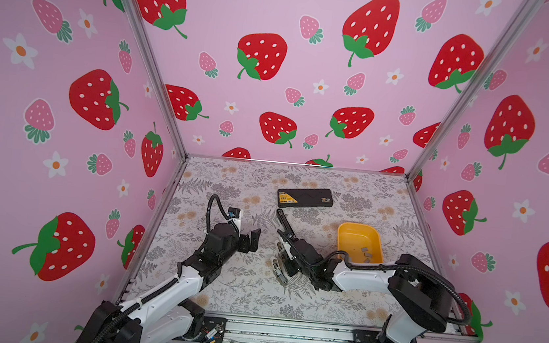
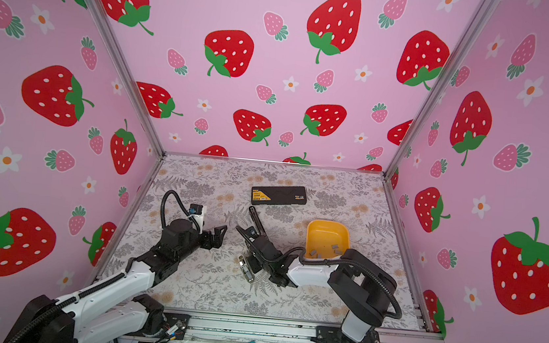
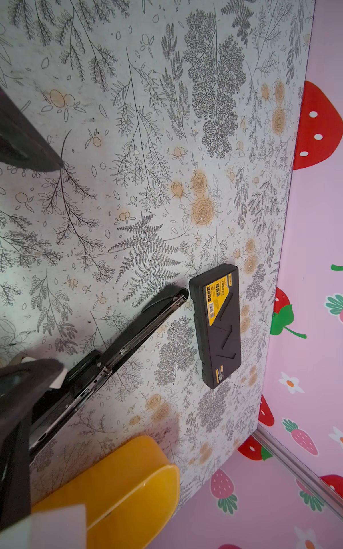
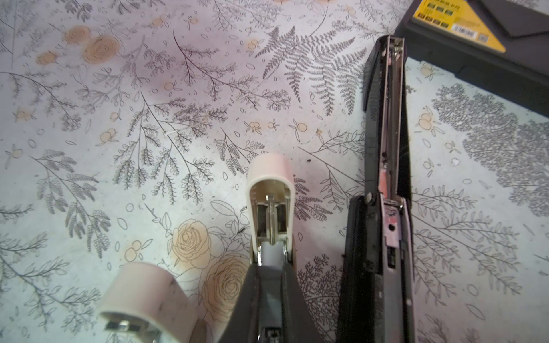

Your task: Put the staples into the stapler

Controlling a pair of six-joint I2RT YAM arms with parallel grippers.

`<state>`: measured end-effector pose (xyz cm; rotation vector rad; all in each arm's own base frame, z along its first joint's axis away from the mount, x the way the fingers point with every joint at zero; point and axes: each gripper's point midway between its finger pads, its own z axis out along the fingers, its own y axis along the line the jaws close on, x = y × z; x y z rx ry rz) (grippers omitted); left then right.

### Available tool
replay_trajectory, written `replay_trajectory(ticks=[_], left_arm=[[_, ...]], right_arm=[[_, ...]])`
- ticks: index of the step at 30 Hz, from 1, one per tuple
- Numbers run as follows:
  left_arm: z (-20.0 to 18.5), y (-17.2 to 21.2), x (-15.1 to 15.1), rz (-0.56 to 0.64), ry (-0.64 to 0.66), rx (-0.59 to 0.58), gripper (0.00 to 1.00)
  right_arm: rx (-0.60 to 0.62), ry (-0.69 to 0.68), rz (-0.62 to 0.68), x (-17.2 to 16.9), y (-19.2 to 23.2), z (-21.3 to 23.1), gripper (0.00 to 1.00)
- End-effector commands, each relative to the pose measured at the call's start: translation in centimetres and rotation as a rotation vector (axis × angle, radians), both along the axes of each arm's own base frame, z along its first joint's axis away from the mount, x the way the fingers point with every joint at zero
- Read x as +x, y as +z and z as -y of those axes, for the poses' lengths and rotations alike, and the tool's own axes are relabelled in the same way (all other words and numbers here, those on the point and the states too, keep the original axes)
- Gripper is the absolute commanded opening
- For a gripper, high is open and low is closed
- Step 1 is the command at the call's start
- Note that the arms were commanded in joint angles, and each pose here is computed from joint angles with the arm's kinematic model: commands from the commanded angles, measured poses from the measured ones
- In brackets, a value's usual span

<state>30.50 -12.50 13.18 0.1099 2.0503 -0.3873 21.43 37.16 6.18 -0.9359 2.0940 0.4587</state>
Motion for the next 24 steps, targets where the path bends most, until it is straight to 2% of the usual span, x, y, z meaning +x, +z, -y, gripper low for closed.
replay_trajectory(ticks=[1, 24], left_arm=[[0.2, 2.3, 1.0, 0.051, 0.011, -0.026, 0.99], [0.2, 2.2, 1.1, 0.047, 0.012, -0.024, 0.99]], right_arm=[[0.002, -0.006, 0.024, 0.4, 0.7, 0.2, 0.09], [-0.041, -0.016, 0.004, 0.7, -1.5, 0.2, 0.09]])
